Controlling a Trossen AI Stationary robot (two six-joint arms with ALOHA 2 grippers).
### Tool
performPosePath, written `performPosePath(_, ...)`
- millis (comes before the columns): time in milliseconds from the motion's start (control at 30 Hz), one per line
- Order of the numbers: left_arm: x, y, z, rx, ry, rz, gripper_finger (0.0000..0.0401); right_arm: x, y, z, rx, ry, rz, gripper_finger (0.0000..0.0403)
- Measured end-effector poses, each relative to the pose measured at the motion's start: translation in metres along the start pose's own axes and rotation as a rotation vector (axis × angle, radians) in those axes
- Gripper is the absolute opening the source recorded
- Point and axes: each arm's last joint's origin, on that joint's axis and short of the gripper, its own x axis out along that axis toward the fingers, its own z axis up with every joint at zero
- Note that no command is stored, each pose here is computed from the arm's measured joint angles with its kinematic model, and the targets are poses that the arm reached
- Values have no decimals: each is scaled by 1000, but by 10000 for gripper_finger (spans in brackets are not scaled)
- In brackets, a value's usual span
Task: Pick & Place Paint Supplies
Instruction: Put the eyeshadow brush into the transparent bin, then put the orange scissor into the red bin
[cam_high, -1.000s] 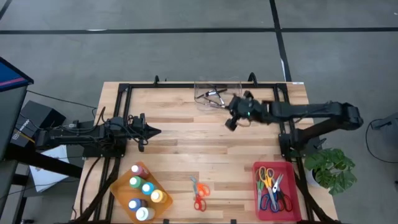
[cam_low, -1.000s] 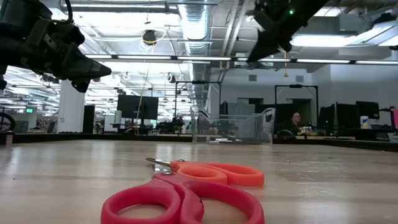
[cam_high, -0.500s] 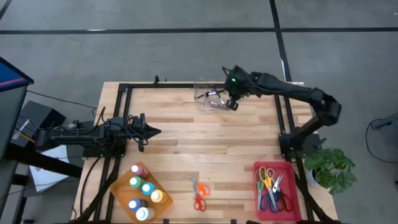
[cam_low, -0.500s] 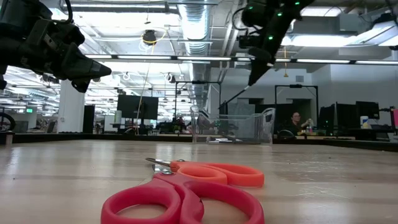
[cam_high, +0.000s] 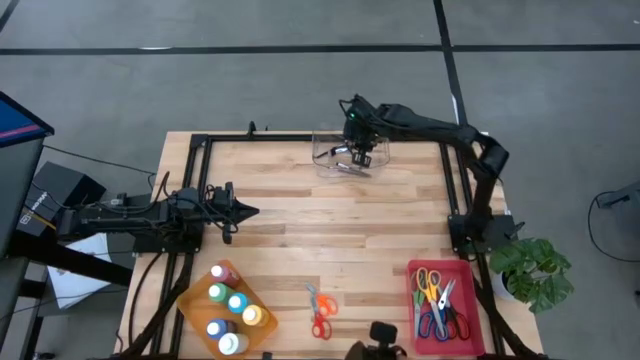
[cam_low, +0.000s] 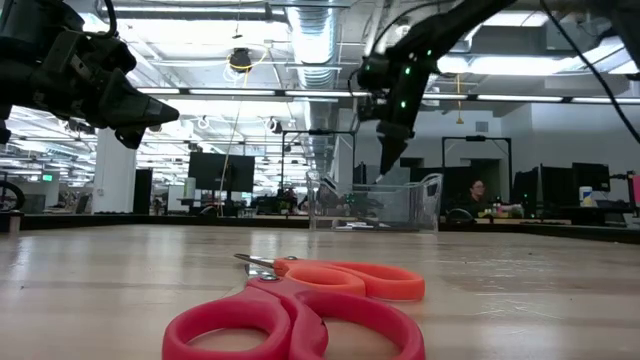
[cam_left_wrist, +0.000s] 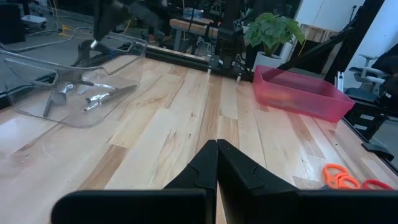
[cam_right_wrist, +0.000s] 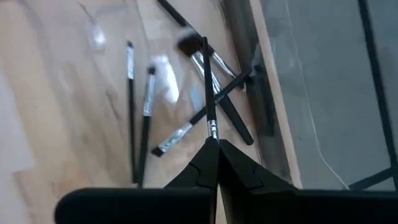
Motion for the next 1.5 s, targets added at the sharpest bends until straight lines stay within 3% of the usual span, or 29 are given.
performPosePath(233,0,0,0,0,0,0,0,21,-4,-4,-56,32,55,0)
performPosePath(633,0,0,0,0,0,0,0,22,-7,-5,-51,33,56,15)
performPosePath(833,0,0,0,0,0,0,0,22,-7,-5,-35,33,52,57)
performPosePath(1033,0,0,0,0,0,0,0,20,-8,-4,-7,33,49,126)
performPosePath(1267,0,0,0,0,0,0,0,-29,-13,21,110,1,42,213)
performPosePath(1500,0,0,0,0,0,0,0,-86,18,51,181,-60,77,227)
